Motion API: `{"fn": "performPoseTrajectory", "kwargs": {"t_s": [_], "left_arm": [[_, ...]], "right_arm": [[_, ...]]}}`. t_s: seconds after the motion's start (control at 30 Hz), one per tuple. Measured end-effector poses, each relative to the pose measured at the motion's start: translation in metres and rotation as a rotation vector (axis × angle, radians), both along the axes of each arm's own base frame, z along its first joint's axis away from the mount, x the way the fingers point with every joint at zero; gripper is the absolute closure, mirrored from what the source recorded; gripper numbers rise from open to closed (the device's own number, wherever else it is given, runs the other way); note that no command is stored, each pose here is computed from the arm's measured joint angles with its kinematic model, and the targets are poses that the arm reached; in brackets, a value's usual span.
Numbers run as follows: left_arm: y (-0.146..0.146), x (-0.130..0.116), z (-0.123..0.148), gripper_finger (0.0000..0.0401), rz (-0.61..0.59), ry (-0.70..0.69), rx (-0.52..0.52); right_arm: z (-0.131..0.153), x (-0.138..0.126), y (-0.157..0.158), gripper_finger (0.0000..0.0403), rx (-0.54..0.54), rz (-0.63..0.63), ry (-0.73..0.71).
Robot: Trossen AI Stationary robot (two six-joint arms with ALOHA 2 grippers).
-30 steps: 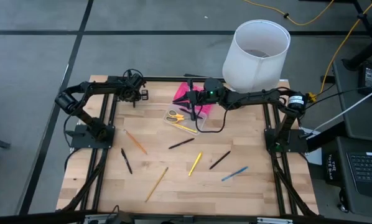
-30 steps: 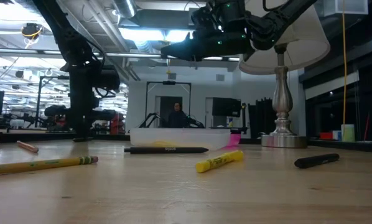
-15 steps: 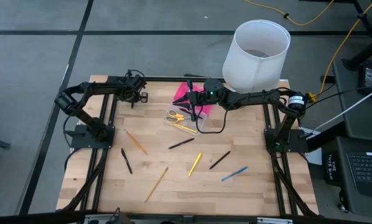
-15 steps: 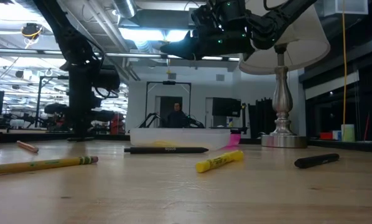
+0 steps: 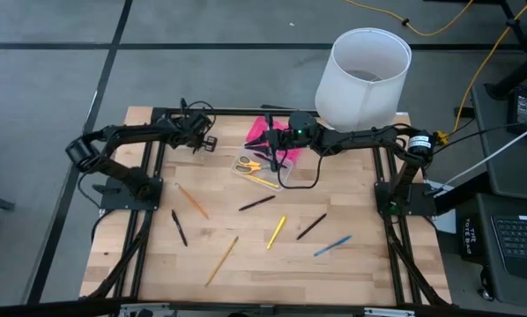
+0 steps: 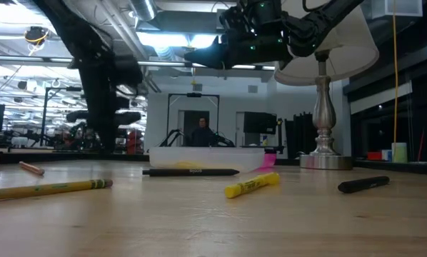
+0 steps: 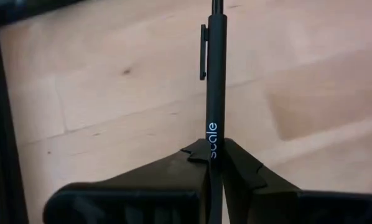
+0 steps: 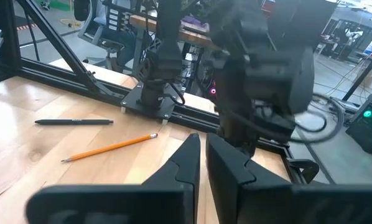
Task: Pick & place school supplies into a supply box
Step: Put the black pen into the pink supply box
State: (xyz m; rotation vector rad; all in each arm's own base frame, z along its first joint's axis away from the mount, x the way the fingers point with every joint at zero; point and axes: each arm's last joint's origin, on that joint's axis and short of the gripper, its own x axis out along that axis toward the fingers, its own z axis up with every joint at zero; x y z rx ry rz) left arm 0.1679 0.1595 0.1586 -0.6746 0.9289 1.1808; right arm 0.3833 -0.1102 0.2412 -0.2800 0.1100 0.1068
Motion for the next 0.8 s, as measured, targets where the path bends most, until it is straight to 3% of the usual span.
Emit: {"fn": "performPoseTrajectory", "kwargs": {"t_s": [0.23, 0.57, 0.8], "left_arm": [[-0.021, 0.011, 0.026, 0.0393, -0.208, -0.017, 0.141], [-0.044, 0.039, 0.057, 0.0393, -0.536, -0.150, 0.394], [-0.061, 0.054, 0.065, 0.0393, -0.723, -0.251, 0.445]], "right_arm": [[0.001, -0.003, -0.002, 0.0370, 0.008, -0.009, 0.022], [0.012, -0.025, 0.003, 0.0370, 0.074, -0.055, 0.217], [-0.005, -0.026, 0.017, 0.0370, 0.151, -0.042, 0.284]]}}
